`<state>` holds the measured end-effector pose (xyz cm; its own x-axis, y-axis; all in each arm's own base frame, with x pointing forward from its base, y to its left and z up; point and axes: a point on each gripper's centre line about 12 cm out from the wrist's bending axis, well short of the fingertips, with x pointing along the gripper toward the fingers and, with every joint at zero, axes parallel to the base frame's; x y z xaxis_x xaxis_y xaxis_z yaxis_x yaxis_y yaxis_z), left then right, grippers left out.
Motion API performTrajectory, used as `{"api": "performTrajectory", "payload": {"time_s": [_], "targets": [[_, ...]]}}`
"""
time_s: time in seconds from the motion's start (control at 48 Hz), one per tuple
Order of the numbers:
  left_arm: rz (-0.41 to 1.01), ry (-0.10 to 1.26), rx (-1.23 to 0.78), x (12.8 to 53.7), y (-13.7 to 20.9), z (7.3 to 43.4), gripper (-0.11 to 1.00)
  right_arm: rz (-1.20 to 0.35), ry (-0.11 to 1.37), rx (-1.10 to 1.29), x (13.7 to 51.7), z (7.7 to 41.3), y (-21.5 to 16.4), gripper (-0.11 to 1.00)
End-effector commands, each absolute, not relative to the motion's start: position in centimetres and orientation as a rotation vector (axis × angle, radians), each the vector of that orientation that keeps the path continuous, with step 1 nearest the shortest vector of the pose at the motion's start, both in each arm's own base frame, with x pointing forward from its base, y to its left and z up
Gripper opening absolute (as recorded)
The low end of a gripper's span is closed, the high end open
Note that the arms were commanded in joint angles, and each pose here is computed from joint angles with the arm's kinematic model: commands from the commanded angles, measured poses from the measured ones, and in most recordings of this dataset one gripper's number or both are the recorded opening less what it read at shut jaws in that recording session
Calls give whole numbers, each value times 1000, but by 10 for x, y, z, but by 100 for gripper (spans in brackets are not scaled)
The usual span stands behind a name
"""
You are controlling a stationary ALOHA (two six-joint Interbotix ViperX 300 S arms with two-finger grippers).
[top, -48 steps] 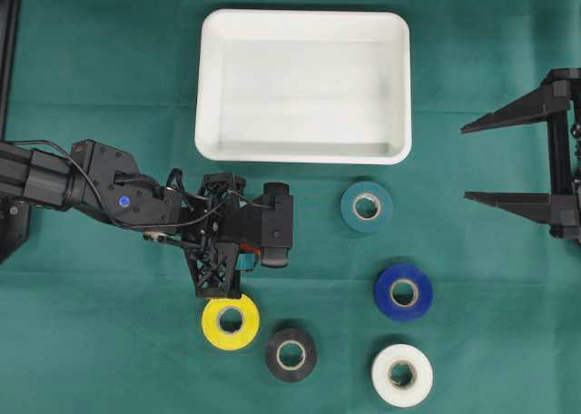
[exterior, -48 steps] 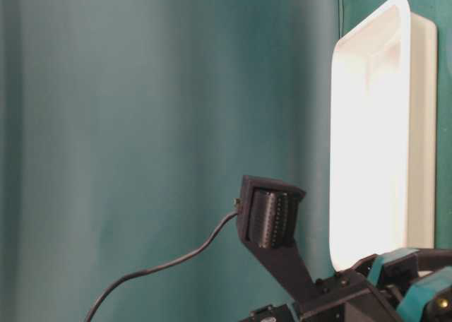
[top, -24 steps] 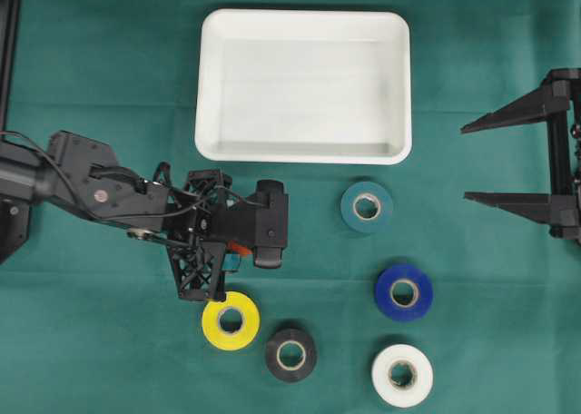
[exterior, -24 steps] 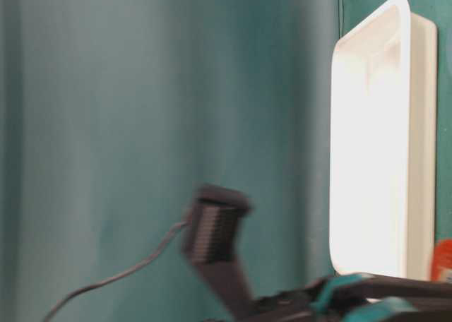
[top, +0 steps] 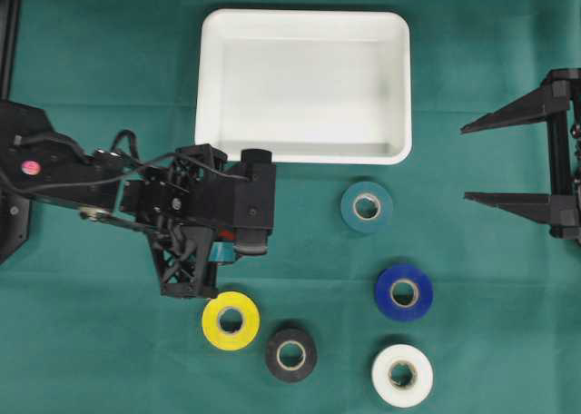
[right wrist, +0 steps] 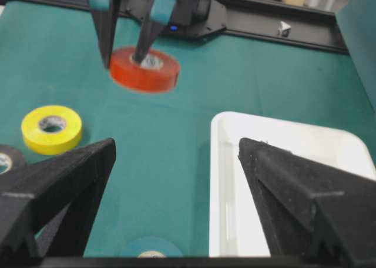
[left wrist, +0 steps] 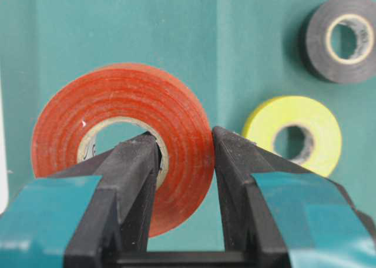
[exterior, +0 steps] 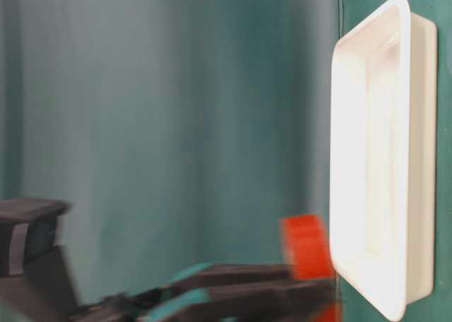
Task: Pick up the tape from a random location and place it into the white case.
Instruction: 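Close the left gripper on the red roll's rim and lift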
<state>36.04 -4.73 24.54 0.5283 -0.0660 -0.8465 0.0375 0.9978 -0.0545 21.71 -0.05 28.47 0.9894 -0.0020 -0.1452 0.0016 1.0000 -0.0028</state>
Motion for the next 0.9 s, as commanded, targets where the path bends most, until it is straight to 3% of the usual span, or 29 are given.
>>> {"api": "performTrajectory", "payload": {"time_s": [0.0,0.333,0.875], "targets": [[-70,930,-31,359,-48,285,24,-5,121,-4,220,295,-1,90],[-73,904,-11,347,-45,341,24,-3,118,-4,220,296,-1,90],[-75,911,-6,347,-45,340,24,-5,121,-6,220,295,-1,90]]}}
